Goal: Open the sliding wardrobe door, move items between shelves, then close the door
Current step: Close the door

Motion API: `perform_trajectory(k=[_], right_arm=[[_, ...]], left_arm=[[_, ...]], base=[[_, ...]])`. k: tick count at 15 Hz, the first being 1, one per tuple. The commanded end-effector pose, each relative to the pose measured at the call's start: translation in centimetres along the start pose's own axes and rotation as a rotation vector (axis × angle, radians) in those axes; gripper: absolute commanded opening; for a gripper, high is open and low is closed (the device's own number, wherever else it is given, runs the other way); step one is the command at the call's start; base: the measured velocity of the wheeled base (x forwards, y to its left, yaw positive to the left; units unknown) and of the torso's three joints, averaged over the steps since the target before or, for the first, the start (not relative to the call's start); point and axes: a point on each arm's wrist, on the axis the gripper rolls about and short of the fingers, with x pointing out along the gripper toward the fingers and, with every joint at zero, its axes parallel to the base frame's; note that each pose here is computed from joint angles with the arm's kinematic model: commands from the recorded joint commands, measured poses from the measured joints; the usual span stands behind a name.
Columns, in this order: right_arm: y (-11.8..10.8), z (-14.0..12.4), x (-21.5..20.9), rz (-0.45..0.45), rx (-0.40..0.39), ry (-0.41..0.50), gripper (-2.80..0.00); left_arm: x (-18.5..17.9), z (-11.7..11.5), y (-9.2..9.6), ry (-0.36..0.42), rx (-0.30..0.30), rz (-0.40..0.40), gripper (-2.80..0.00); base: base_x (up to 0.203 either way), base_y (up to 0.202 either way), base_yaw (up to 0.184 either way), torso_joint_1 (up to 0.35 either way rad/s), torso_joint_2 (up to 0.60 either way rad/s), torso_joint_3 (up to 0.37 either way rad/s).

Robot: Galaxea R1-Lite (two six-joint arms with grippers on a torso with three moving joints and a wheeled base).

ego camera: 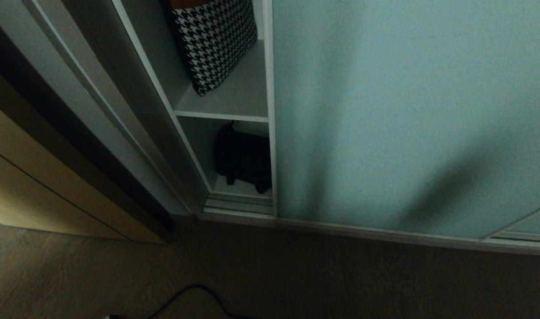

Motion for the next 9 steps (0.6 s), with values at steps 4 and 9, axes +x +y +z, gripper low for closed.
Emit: perform_trajectory(k=[4, 9], right_arm=[[0.00, -0.01, 0.03, 0.001, 0.001, -0.002, -2.80], [0.00, 0.01, 0.03, 0.001, 0.000, -0.002, -2.80]], left_arm=[[0.01, 0.00, 0.00, 0.001, 0.000, 0.000, -2.80], [0.01, -0.01, -0.01, 0.003, 0.014, -0.002, -2.80]], base=[[0.000, 0.000, 0.000, 0.000, 0.00, 0.000], [0.000, 0.000, 0.000, 0.000, 0.00, 0.000]])
